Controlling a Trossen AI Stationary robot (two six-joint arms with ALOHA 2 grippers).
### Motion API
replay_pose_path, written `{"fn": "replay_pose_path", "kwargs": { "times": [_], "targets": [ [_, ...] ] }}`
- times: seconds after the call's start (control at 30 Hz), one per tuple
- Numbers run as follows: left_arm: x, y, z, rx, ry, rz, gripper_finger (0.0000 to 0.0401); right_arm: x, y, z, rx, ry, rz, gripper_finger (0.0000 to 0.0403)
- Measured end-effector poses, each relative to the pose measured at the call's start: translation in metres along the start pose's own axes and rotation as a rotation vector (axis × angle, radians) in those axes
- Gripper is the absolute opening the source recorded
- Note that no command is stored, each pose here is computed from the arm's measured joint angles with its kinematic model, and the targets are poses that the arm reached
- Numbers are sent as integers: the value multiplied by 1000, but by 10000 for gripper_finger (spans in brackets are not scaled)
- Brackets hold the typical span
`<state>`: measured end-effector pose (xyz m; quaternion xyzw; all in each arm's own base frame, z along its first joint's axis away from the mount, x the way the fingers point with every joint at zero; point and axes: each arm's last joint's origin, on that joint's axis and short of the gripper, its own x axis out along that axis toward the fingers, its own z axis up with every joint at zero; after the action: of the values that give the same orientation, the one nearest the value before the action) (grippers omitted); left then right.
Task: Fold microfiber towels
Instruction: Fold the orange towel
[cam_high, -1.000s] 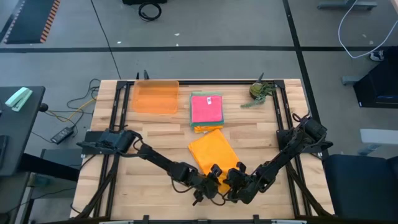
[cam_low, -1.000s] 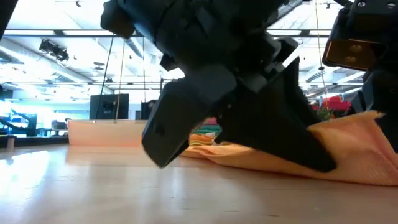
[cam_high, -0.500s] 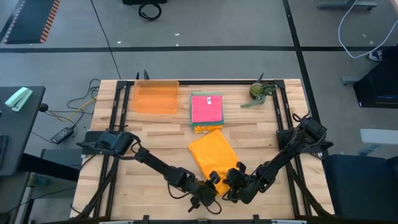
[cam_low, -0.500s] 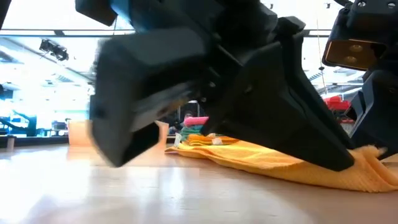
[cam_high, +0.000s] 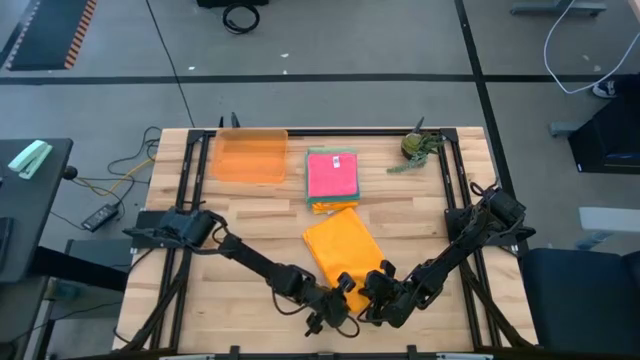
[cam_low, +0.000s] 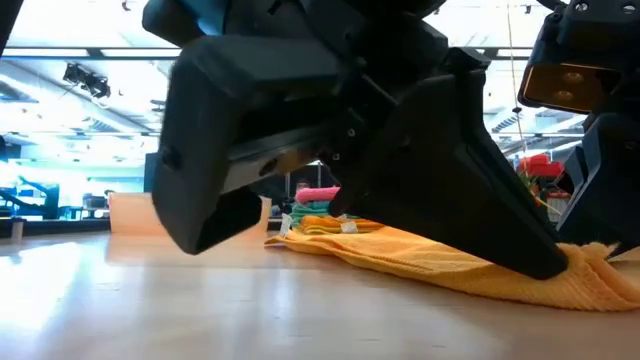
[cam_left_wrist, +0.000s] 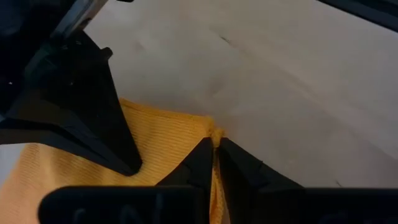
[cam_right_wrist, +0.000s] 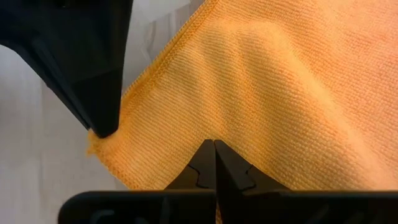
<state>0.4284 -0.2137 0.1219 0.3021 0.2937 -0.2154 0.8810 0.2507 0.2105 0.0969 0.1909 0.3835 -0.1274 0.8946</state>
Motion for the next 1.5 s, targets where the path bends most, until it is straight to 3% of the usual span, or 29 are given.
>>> {"fn": "replay_pose_path", "kwargs": {
  "times": [0.17,0.43,0.6,0.73,1.17,1.3,1.5],
  "targets": [
    [0,1,0,-1,-5,4,58,0,0,0,1,0,0,0],
    [8,-1,-6,-20,5,10,133,0,0,0,-1,0,2,0],
    [8,-1,-5,-19,-2,13,147,0,0,0,-8,-1,3,0],
    [8,-1,-5,14,-5,12,129,0,0,0,-11,-1,3,0],
    [8,-3,0,22,-41,25,16,0,0,0,-11,0,3,0],
    [7,-7,-1,-51,-24,12,9,-5,1,3,-73,13,19,5],
    [0,-16,3,-141,11,-20,7,-38,6,16,-209,8,82,33]
  ]
}}
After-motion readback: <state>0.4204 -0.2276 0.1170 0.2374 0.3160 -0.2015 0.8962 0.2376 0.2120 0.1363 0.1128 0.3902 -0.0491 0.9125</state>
